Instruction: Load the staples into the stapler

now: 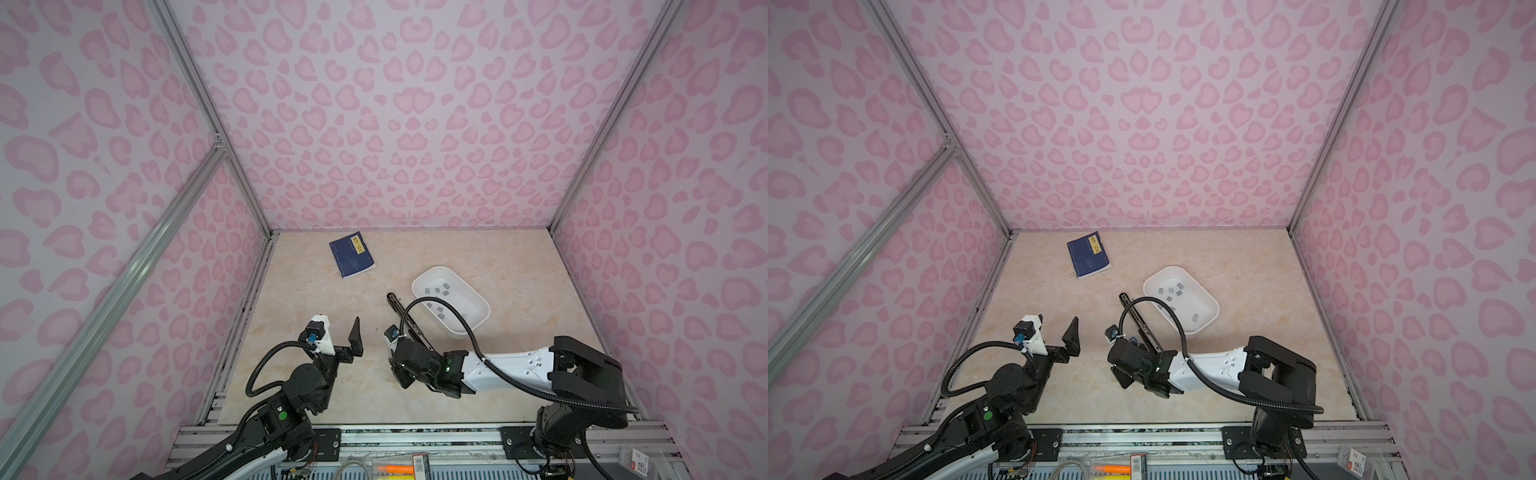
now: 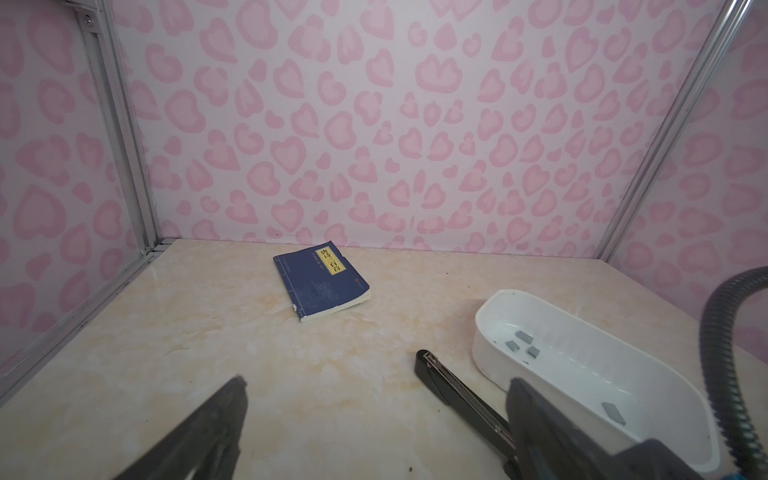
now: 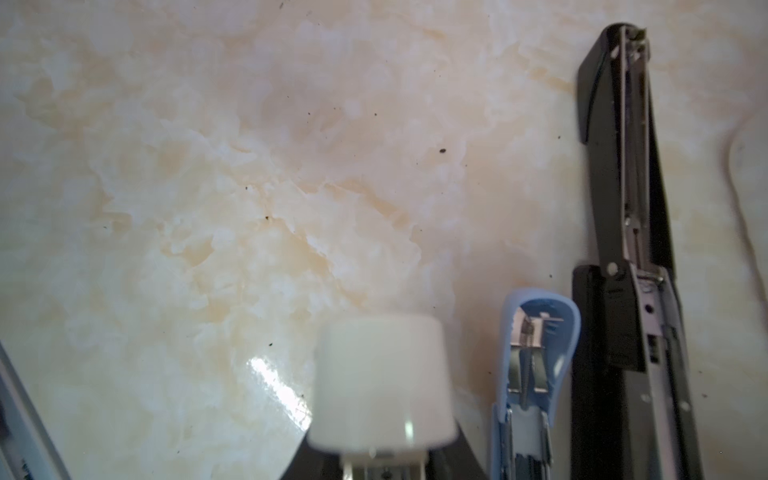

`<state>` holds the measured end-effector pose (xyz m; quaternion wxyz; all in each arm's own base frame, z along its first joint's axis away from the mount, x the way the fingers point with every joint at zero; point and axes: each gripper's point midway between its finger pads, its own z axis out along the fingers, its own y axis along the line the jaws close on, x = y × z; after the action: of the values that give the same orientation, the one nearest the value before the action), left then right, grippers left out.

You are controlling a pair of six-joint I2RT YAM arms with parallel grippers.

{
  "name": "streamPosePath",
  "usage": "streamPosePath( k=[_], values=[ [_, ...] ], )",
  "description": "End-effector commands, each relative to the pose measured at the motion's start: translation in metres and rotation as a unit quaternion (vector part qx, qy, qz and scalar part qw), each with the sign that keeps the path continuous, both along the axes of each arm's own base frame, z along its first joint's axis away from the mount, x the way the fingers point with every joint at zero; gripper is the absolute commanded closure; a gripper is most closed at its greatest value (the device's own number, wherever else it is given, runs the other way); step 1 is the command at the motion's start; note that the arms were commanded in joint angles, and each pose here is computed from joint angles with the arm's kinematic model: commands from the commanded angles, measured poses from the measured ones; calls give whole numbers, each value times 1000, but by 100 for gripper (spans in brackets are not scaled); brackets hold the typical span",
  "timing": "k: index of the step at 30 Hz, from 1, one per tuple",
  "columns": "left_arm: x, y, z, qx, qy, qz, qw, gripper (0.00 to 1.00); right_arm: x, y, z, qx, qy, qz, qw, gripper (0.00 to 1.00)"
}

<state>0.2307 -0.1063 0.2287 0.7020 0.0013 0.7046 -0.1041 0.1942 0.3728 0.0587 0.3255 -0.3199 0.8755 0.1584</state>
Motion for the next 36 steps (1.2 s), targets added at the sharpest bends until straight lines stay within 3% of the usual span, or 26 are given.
streamPosePath(
  k=[1, 26, 36],
  values=[
    [3, 6, 7, -14, 1, 23, 1000, 2, 5, -3, -11, -34, 1, -12, 999, 83],
    [4, 11, 7, -23, 6, 36, 999, 3, 45, 23, -38, -52, 13, -37, 998, 61],
    [5, 13, 7, -27, 10, 45, 999, 3, 52, 17, -6, -37, -22, -46, 998, 46]
  ],
)
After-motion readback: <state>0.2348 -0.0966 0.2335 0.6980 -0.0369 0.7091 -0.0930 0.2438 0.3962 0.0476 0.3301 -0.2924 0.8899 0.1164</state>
